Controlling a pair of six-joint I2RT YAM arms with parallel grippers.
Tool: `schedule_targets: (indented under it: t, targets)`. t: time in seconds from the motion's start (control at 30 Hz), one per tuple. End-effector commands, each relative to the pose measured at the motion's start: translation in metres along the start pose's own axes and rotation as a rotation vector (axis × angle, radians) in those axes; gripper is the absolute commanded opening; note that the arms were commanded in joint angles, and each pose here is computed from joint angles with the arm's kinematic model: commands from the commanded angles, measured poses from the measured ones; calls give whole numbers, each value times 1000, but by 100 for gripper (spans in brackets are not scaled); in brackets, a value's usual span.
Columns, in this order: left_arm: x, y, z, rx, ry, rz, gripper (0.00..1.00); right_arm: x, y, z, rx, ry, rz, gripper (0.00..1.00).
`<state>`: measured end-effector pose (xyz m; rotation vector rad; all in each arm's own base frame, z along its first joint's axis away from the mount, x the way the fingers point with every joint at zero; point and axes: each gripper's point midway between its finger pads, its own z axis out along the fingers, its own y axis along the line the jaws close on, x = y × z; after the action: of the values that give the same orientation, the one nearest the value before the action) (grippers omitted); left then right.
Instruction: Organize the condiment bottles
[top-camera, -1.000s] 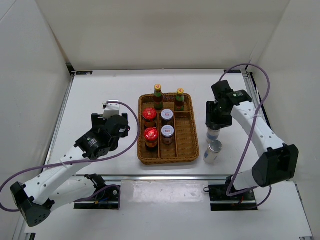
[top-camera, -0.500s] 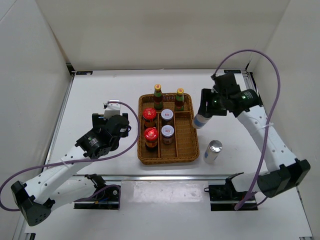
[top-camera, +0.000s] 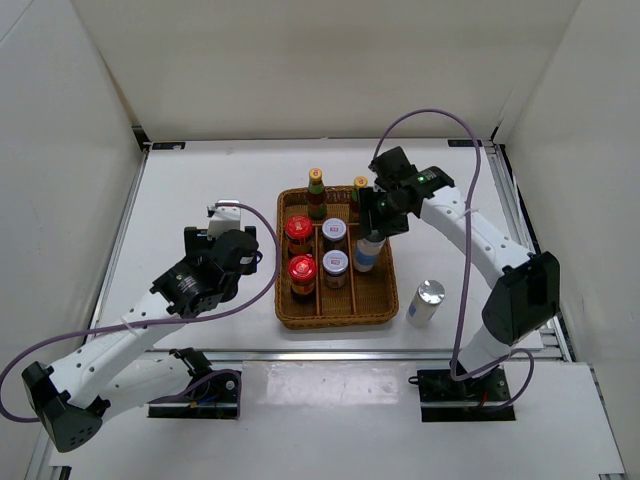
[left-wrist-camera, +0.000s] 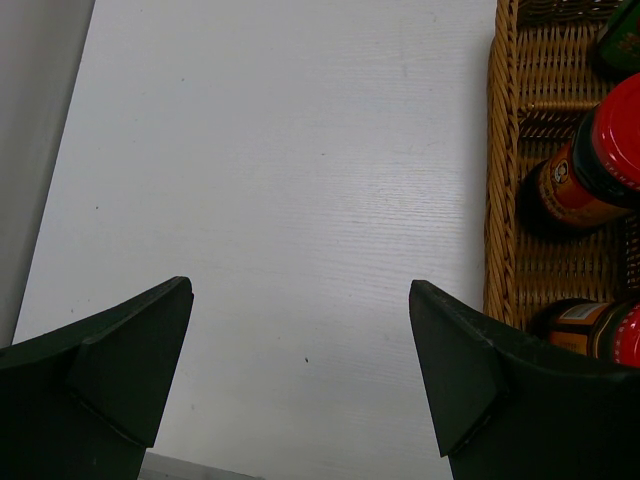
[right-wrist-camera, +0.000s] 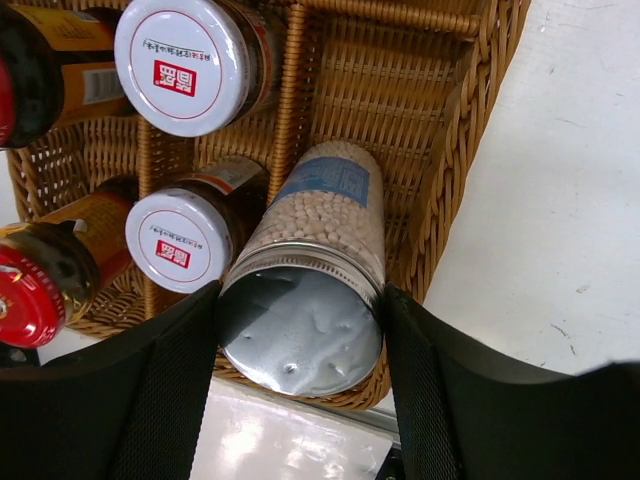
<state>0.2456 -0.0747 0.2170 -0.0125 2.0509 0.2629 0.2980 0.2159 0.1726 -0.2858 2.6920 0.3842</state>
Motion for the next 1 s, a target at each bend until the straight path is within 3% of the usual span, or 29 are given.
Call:
schedule_targets:
  t: [0.0, 0.07, 0.1, 0.17, 0.27, 0.4, 0.47, 0.73, 0.97]
  targets:
    - [-11, 3, -2, -10, -27, -37, 100, -27, 13, -14, -25, -117, -12, 18]
    - [-11, 3, -2, -10, -27, -37, 100, -27, 8, -10, -1, -115, -10, 29]
    - [-11, 3, -2, -10, -27, -37, 100, -26, 12, -10, -5, -113, -18, 52]
    - [-11, 3, -2, -10, -27, -37, 100, -26, 11, -10, -5, -113, -27, 80]
    - [-11, 3, -2, -10, -27, -37, 100, -26, 5, -24, 24, -132, -36, 100]
    - [-11, 3, -2, -10, -27, -37, 100, -34, -15, -78, 100, -287, -30, 100]
    - [-11, 3, -2, -10, -27, -37, 100, -18, -36, -91, 158, -277, -5, 100]
    - [-14, 0, -2, 3, -35, -42, 100, 90, -85, -85, 264, -58, 119, 100]
    - [-13, -2, -2, 12, -31, -42, 100, 130, -86, -70, 245, 60, 150, 100]
